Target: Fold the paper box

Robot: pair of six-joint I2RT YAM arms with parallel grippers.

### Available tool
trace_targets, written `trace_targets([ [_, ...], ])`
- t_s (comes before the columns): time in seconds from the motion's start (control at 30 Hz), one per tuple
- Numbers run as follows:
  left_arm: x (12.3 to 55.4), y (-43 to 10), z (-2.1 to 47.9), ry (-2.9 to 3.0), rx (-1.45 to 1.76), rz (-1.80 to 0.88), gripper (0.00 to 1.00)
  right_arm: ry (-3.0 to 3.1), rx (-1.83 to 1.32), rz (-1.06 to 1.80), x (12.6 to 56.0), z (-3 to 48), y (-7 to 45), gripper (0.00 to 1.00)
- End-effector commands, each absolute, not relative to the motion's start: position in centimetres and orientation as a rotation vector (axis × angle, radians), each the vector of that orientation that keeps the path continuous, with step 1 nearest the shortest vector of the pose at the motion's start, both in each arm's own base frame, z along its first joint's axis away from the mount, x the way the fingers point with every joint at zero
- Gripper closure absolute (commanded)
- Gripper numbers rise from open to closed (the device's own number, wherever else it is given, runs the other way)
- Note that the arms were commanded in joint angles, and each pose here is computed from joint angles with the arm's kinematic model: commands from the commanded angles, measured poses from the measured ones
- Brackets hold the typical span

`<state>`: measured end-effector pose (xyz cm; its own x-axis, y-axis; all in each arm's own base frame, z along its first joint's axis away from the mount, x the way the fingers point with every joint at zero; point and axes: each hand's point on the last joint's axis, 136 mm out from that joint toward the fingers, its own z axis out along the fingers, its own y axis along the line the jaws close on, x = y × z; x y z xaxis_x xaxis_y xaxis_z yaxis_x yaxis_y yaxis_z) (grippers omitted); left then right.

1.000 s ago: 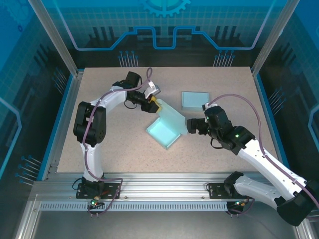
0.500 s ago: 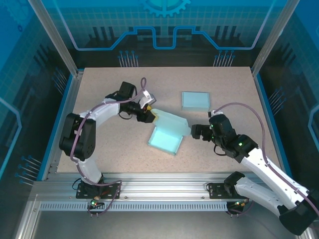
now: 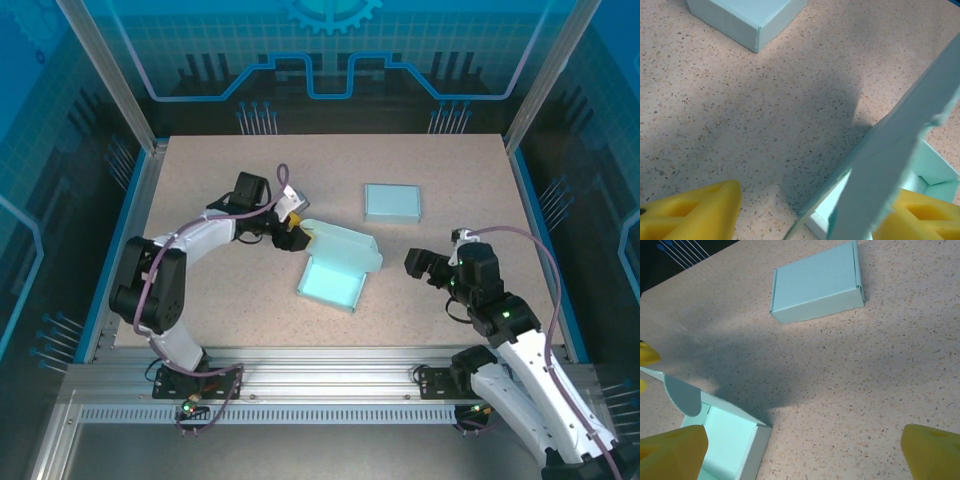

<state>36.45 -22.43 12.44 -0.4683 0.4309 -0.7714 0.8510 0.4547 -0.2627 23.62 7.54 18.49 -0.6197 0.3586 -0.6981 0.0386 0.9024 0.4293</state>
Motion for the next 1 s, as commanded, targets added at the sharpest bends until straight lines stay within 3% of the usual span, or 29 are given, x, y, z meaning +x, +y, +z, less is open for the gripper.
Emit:
trace_targets([
  [0.0, 36.9, -23.2, 12.6, 2.075, 1.108, -0.867, 0.31, 2.189, 0.264, 0.548, 23.7, 18.8, 8.3, 0.0],
  [0.47, 35.0, -25.0, 12.4, 2.164, 1.088, -0.95, 0.35, 2.228, 0.214, 0.587, 23.6, 17.5, 8.9, 0.0],
  [0.6, 34.3, -25.0, 12.2, 2.188, 1.076, -0.963, 0.45, 2.262, 0.197, 0.612, 23.6, 16.6, 9.3, 0.0],
  [0.73, 33.9, -24.5, 12.3, 2.182, 1.059, -0.922, 0.65, 2.3, 0.175, 0.64, 23.7, 15.7, 9.9, 0.0],
  [0.97, 34.3, -23.6, 11.9, 2.168, 1.065, -0.812, 0.77, 2.23, 0.186, 0.613, 24.1, 16.7, 9.2, 0.0],
])
